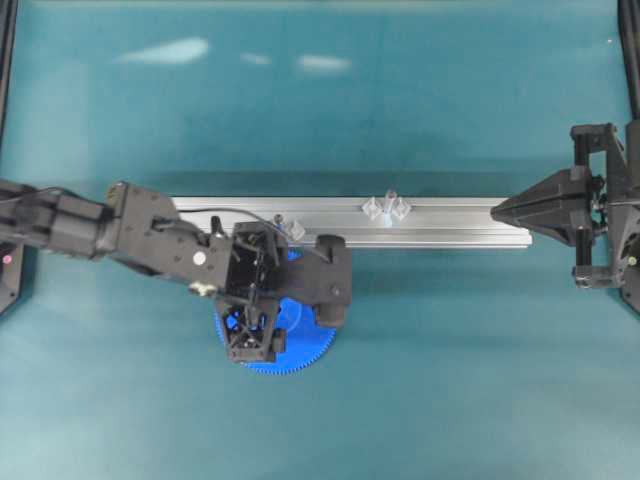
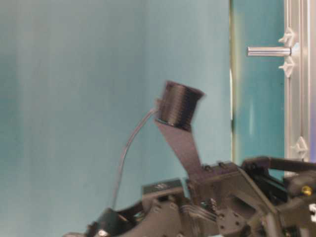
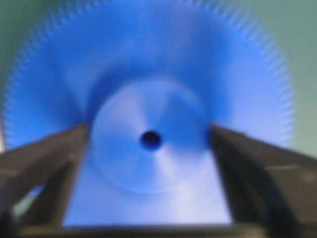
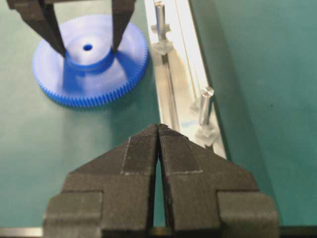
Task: Insert the large gear onto the shaft.
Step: 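Close the left gripper on the gear hub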
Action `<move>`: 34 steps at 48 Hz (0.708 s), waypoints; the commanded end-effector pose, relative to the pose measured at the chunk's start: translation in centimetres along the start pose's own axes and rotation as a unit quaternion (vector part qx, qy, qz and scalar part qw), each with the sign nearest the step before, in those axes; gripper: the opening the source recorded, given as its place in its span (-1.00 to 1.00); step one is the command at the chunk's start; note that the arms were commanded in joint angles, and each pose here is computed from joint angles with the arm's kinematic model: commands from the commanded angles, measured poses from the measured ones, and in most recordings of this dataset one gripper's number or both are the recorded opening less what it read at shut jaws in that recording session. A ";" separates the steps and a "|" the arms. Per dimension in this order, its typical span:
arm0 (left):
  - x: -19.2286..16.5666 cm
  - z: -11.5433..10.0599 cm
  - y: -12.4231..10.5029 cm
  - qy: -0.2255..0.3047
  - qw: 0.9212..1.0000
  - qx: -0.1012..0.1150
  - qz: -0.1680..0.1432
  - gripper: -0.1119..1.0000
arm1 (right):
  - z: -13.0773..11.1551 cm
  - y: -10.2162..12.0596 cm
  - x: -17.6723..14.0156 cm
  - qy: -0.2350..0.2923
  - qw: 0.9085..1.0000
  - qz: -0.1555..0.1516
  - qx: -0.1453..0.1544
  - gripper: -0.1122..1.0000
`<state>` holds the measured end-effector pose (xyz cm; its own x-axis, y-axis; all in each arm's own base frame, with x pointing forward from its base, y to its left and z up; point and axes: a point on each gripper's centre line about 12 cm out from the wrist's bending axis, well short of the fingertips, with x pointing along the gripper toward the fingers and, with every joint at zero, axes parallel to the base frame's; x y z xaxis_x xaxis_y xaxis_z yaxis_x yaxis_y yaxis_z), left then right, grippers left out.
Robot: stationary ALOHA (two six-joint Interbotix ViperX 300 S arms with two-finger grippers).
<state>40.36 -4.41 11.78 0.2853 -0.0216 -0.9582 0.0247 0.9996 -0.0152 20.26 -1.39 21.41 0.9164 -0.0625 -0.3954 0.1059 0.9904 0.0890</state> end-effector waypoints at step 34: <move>-0.6 0.6 0.7 -0.005 1.000 -0.002 0.003 0.91 | 0.2 0.0 -0.4 -0.012 1.000 0.000 0.007 -0.67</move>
<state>40.44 -4.23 11.89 0.2781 -0.0194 -0.9604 0.0331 0.9994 -0.0106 19.79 -1.39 21.44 0.9217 -0.0642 -0.3827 0.1061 0.9903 0.0895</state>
